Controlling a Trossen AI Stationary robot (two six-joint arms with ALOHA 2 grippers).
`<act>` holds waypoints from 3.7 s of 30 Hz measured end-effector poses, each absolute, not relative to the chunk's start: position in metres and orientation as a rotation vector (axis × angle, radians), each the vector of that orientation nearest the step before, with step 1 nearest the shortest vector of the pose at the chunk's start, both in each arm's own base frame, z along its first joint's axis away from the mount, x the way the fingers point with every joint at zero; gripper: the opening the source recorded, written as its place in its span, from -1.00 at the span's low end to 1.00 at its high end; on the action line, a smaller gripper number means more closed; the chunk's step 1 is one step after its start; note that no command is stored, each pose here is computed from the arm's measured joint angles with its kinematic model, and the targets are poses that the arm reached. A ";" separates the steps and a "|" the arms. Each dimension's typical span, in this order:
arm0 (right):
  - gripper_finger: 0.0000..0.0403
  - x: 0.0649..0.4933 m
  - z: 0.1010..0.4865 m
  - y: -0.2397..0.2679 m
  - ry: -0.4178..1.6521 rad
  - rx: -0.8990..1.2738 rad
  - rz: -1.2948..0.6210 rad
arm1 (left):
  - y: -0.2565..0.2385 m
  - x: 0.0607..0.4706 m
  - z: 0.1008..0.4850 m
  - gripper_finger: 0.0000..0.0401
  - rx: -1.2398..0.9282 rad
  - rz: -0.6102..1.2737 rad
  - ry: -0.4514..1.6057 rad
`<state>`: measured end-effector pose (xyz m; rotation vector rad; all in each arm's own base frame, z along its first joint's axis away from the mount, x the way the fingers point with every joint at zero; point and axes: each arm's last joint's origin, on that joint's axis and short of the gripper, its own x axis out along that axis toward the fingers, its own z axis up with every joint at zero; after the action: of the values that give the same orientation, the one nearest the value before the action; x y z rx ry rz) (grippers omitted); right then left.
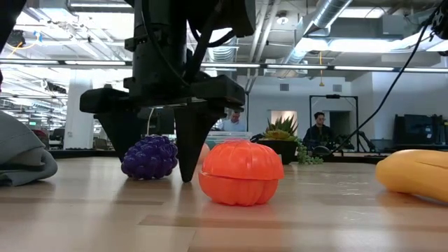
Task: Pick and placing Produce into tupperware
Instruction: Put the violet grapes into the transparent container
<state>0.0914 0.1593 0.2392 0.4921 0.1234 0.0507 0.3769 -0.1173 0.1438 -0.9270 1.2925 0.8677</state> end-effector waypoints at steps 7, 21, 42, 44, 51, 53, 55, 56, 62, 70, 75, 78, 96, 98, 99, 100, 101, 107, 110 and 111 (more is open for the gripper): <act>0.80 0.091 0.239 0.159 0.123 0.493 0.052 | -0.117 0.377 0.144 0.69 -0.916 0.875 1.284; 0.80 0.091 0.239 0.159 0.123 0.509 0.051 | -0.116 0.375 0.144 0.69 -0.890 0.898 1.271; 0.80 0.091 0.239 0.159 0.124 0.510 0.050 | -0.115 0.375 0.145 0.15 -0.873 0.901 1.265; 0.80 0.091 0.239 0.159 0.124 0.509 0.050 | -0.115 0.374 0.145 0.14 -0.873 0.901 1.266; 0.80 0.091 0.239 0.159 0.125 0.508 0.050 | -0.115 0.374 0.146 0.13 -0.874 0.901 1.266; 0.80 0.091 0.239 0.159 0.125 0.508 0.050 | -0.114 0.374 0.146 0.13 -0.873 0.902 1.268; 0.80 0.091 0.239 0.159 0.125 0.507 0.049 | -0.114 0.374 0.148 0.13 -0.866 0.903 1.273; 0.80 0.091 0.239 0.159 0.125 0.507 0.049 | -0.114 0.374 0.150 0.13 -0.855 0.904 1.280; 0.80 0.091 0.239 0.159 0.126 0.506 0.049 | -0.111 0.379 0.165 0.13 -0.809 0.911 1.262; 0.80 0.091 0.239 0.159 0.126 0.514 0.049 | -0.104 0.393 0.192 0.13 -0.754 0.894 1.177; 0.80 0.091 0.239 0.159 0.126 0.515 0.048 | -0.099 0.402 0.211 0.13 -0.715 0.879 1.102; 0.80 0.091 0.239 0.159 0.126 0.516 0.048 | -0.095 0.406 0.222 0.13 -0.689 0.877 1.064; 0.80 0.091 0.239 0.159 0.126 0.517 0.048 | -0.077 0.419 0.279 0.13 -0.571 0.870 0.889; 0.80 0.091 0.239 0.159 0.126 0.522 0.048 | -0.075 0.419 0.281 0.13 -0.554 0.879 0.878; 0.80 0.091 0.239 0.159 0.126 0.524 0.048 | -0.073 0.419 0.282 0.13 -0.546 0.883 0.875; 0.80 0.091 0.239 0.159 0.126 0.524 0.048 | -0.072 0.418 0.283 0.13 -0.536 0.888 0.879; 0.80 0.091 0.239 0.159 0.126 0.525 0.048 | -0.070 0.418 0.283 0.13 -0.525 0.893 0.886; 0.80 0.091 0.239 0.159 0.126 0.533 0.048 | -0.056 0.419 0.283 0.13 -0.483 0.911 0.893; 0.80 0.091 0.239 0.159 0.126 0.535 0.048 | -0.048 0.419 0.283 0.13 -0.452 0.925 0.909; 0.80 0.091 0.239 0.159 0.124 0.538 0.048 | -0.044 0.418 0.283 0.13 -0.441 0.934 0.918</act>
<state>0.0914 0.1593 0.2393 0.5375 0.1244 0.0482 0.4183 -0.0441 0.2831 -0.4409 0.9184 0.9340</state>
